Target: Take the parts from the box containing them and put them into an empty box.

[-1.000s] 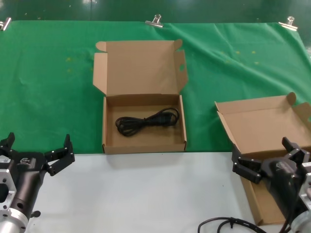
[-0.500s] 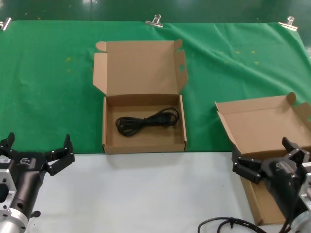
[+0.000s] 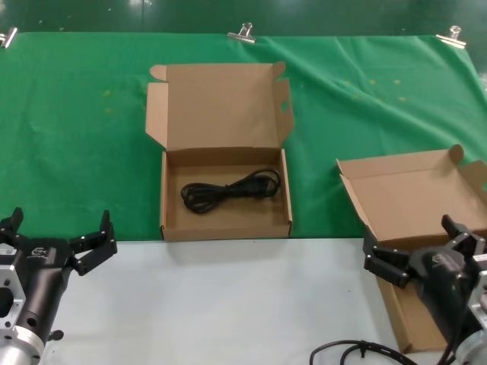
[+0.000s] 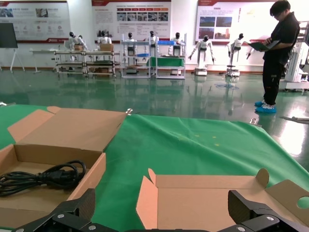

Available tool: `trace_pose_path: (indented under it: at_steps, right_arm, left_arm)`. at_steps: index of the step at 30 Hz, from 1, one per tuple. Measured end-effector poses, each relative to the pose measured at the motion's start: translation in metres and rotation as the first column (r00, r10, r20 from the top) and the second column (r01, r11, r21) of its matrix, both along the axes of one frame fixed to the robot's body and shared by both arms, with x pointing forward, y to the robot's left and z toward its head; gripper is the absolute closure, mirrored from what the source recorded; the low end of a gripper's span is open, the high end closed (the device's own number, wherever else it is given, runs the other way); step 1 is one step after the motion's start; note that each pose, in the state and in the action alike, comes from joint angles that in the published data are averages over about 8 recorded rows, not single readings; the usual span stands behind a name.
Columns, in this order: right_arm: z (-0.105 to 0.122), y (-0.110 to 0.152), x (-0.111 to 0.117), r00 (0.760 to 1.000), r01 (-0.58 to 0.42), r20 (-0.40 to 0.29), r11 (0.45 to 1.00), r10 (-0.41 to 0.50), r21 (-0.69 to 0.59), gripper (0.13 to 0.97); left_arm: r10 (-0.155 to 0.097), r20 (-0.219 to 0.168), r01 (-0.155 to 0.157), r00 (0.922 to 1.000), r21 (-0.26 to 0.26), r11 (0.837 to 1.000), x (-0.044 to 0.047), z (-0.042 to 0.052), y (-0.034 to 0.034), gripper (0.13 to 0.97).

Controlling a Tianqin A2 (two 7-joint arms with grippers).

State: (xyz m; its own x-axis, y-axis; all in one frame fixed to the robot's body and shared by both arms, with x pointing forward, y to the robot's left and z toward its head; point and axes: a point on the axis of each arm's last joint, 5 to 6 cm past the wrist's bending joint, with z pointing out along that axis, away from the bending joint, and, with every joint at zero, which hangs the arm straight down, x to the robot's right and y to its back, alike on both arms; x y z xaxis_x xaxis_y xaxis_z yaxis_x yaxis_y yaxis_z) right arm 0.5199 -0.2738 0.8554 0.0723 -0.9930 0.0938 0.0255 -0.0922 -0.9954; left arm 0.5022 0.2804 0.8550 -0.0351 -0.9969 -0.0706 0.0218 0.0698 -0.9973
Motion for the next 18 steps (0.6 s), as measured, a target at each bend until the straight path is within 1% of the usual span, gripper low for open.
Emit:
trace_pose_path:
  at_steps: [18]
  right_arm:
    - [0.0, 0.0, 0.0, 1.0, 0.0, 0.0, 1.0, 0.0, 0.0, 0.13]
  left_arm:
    - [0.0, 0.0, 0.0, 1.0, 0.0, 1.0, 0.0, 0.0, 0.0, 0.132]
